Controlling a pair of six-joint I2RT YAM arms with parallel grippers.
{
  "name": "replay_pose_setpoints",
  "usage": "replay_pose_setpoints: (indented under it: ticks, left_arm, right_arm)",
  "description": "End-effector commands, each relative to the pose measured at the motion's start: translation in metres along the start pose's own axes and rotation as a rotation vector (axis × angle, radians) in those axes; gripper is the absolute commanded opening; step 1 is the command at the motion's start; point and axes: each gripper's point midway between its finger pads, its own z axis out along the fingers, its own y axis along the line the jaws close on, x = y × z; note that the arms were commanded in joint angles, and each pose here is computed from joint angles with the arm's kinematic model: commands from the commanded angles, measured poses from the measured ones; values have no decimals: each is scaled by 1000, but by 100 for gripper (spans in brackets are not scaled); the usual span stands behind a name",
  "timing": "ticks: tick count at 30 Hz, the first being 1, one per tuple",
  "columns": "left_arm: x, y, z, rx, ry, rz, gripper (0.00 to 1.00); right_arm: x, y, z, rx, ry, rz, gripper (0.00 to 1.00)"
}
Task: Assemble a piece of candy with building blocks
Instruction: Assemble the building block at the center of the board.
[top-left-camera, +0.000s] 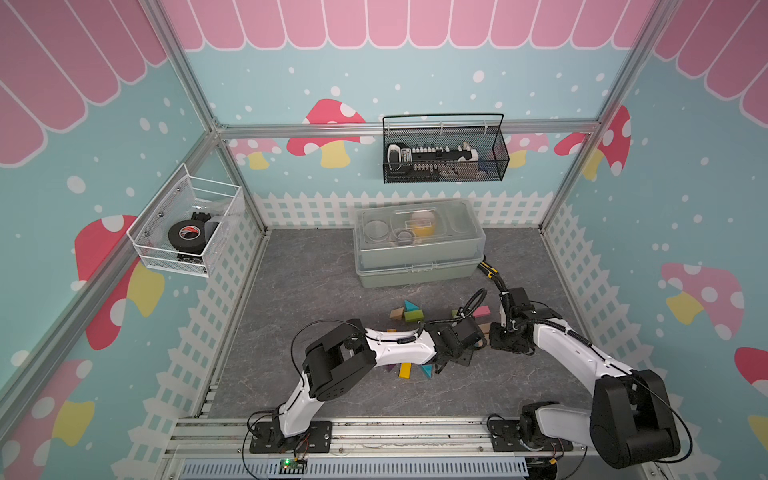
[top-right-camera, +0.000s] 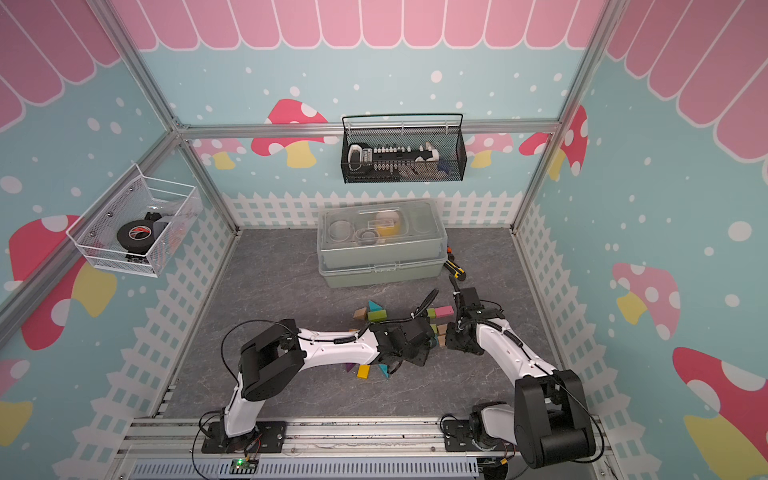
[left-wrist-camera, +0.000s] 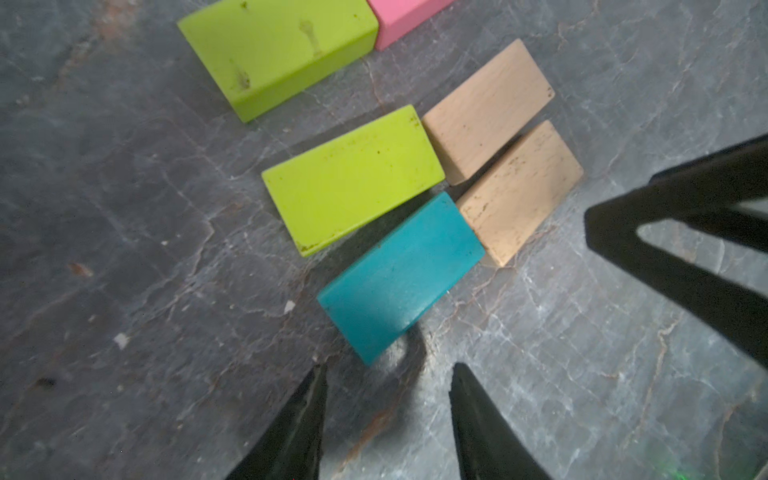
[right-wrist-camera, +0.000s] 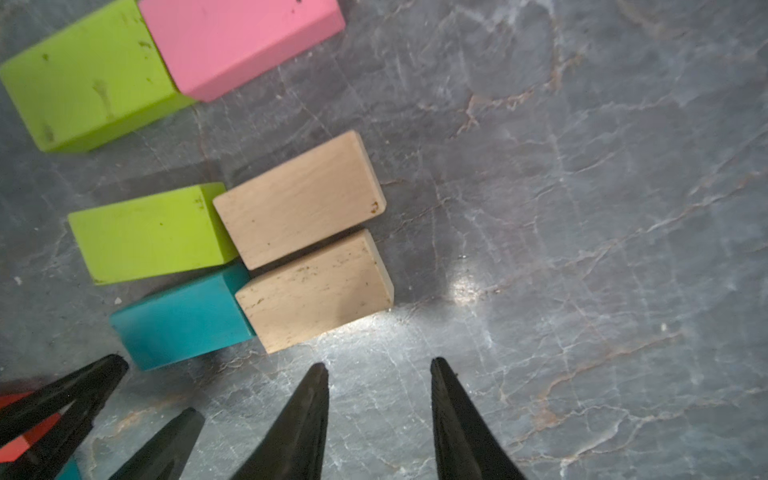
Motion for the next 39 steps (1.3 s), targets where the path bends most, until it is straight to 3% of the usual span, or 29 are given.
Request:
replay_pose_setpoints:
  ticks: [1, 39]
  left_arm:
    - [6, 7, 4, -44, 7, 3, 49]
    - [2, 26, 33, -150, 16, 45, 50]
  right_arm:
    - [13, -2, 5, 20, 39, 16, 41]
    - [11, 4, 41, 21, 92, -39, 40]
